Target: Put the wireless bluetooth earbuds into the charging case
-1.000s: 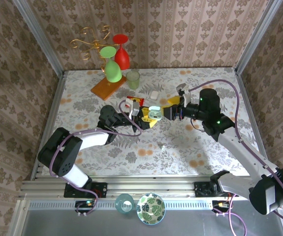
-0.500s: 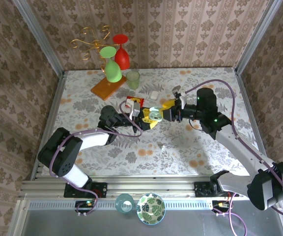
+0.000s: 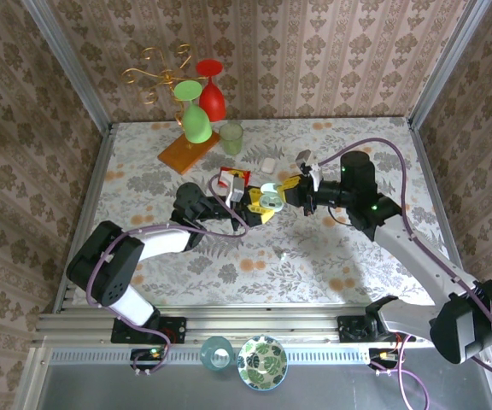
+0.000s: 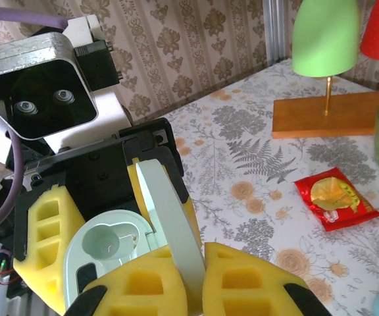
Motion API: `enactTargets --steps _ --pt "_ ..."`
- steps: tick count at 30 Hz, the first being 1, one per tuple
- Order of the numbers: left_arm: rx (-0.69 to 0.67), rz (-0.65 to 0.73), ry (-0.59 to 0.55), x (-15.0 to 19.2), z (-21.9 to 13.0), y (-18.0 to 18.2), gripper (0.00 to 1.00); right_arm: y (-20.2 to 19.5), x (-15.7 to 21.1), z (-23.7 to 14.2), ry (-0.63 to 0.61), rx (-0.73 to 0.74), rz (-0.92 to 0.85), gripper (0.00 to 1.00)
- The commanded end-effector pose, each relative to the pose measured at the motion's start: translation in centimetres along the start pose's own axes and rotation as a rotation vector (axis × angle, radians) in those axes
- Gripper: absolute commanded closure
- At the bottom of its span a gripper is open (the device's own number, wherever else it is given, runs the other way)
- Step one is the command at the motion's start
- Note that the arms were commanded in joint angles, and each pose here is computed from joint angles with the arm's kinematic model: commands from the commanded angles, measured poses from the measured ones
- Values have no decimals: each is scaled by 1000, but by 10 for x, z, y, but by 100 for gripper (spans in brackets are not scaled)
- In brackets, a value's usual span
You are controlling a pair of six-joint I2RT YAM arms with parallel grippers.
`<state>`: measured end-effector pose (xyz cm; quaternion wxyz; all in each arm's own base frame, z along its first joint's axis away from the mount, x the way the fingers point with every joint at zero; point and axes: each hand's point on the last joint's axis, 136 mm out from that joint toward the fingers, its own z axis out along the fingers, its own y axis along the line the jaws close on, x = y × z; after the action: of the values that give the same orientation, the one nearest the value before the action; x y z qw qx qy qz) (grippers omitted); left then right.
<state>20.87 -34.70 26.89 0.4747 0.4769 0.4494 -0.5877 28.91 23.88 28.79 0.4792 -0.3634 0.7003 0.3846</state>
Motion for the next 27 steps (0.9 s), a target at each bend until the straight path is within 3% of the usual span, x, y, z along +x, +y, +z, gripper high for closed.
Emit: enactTargets --steps 1,8,27 --pt "27 39 -23 -13 8 -1 65 14 -9 -4 -9 -13 -63 100" --pt "14 39 -27 -13 8 1 59 11 -14 -10 -32 45 -82 100" --pt "-72 67 -48 -13 6 17 16 -2 -22 -20 -74 188 -96 100"
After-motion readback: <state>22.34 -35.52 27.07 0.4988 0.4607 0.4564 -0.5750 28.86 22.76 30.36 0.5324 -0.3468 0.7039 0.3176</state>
